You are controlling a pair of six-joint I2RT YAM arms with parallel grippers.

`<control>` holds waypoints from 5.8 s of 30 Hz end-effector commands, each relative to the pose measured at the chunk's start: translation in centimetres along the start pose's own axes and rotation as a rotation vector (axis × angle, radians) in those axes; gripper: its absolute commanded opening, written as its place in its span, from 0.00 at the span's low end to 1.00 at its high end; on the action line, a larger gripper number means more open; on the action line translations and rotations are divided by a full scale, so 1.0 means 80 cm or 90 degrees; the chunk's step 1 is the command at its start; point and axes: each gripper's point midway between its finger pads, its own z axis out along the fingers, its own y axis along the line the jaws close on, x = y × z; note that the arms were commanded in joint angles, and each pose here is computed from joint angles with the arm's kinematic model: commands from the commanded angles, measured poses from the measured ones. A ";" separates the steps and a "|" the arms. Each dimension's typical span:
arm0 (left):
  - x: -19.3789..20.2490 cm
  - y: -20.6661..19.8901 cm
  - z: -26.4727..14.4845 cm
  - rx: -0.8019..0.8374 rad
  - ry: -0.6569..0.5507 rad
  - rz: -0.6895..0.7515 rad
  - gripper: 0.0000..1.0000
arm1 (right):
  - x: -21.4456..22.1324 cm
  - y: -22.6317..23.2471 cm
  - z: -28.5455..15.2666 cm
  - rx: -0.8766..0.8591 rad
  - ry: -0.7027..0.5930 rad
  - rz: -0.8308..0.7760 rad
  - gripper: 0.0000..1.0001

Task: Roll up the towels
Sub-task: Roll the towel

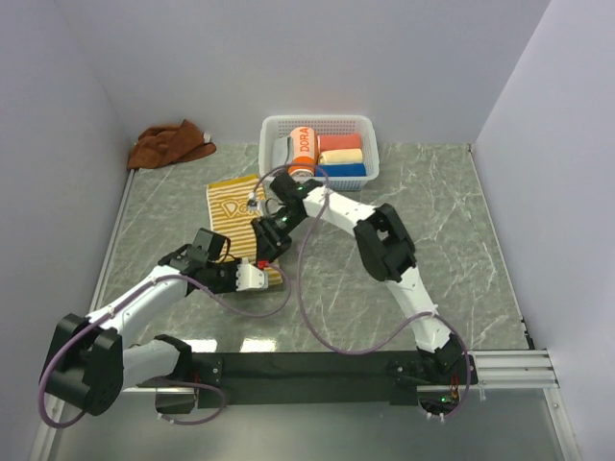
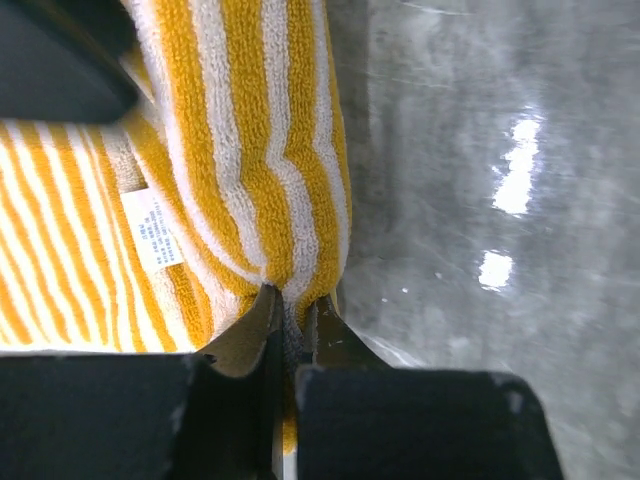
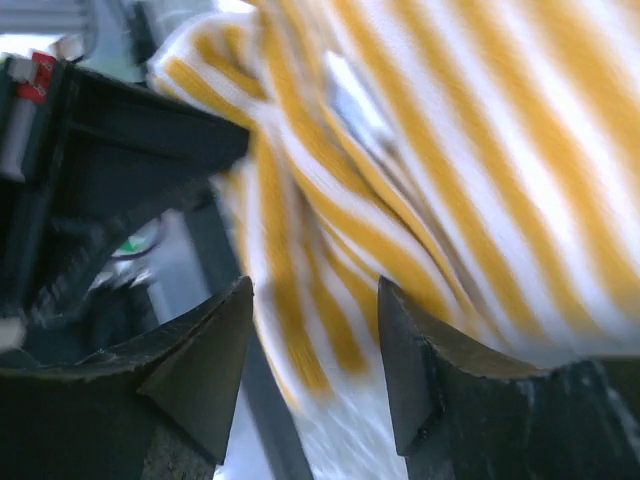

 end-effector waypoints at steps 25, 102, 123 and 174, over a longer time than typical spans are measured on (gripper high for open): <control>0.026 -0.011 0.032 0.494 0.010 -0.448 0.01 | 0.064 0.090 -0.178 0.370 -0.283 -0.534 0.59; 0.090 0.035 -0.155 -0.046 -0.136 -0.441 0.56 | 0.132 0.022 0.091 -0.071 0.262 -0.173 0.00; -0.029 -0.012 -0.052 -0.036 -0.107 0.007 0.68 | 0.099 -0.051 0.104 -0.065 0.201 -0.003 0.00; 0.022 -0.012 0.039 0.573 0.036 -0.507 0.01 | 0.027 0.097 -0.094 0.401 -0.137 -0.714 0.87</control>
